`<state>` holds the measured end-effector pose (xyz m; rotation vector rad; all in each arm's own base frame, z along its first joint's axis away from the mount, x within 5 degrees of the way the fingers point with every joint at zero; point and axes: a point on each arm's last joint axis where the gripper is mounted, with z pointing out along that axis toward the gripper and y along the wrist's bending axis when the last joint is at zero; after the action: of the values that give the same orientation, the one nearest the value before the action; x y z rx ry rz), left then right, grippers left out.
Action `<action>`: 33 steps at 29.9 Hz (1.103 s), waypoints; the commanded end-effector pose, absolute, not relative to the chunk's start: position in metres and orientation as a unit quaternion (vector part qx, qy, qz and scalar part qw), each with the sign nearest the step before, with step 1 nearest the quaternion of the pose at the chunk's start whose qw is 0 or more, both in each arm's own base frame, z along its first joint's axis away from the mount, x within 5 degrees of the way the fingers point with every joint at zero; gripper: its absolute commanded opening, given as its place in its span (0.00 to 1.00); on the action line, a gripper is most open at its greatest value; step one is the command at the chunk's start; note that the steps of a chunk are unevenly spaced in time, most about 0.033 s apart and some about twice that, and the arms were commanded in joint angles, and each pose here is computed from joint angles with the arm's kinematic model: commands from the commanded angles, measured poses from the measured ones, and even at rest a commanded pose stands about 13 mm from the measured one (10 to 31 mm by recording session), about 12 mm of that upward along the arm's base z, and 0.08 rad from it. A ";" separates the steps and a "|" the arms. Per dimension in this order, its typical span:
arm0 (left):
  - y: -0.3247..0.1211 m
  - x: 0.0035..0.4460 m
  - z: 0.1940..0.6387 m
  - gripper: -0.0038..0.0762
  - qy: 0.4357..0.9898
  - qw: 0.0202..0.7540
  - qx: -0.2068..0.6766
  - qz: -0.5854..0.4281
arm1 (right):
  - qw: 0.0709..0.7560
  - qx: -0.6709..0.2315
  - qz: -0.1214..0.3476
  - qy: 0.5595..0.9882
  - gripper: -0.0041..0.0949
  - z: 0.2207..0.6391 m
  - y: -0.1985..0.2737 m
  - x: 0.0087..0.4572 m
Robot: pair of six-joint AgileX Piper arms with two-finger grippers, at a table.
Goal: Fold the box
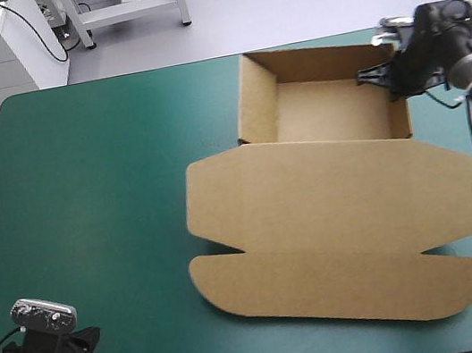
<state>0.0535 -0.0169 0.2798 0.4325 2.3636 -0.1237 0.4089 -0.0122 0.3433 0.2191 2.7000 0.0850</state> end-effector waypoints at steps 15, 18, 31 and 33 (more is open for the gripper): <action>-0.017 0.052 0.283 0.04 0.922 0.346 0.170 -0.048 | 0.247 0.274 -0.091 0.925 0.03 0.384 -0.206 0.329; -0.015 0.049 0.280 0.04 0.929 0.326 0.171 -0.039 | 0.238 0.291 -0.110 0.920 0.04 0.381 -0.221 0.322; -0.014 0.047 0.278 0.04 0.935 0.309 0.172 -0.035 | 0.228 0.309 -0.113 0.916 0.42 0.375 -0.233 0.319; -0.014 0.047 0.279 0.04 0.935 0.309 0.172 -0.035 | 0.235 0.310 -0.110 0.915 0.42 0.379 -0.231 0.317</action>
<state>0.0427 -0.0116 0.2706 0.4571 2.5247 -0.0762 0.3312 -0.2376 0.3444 0.8653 2.6013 -0.2721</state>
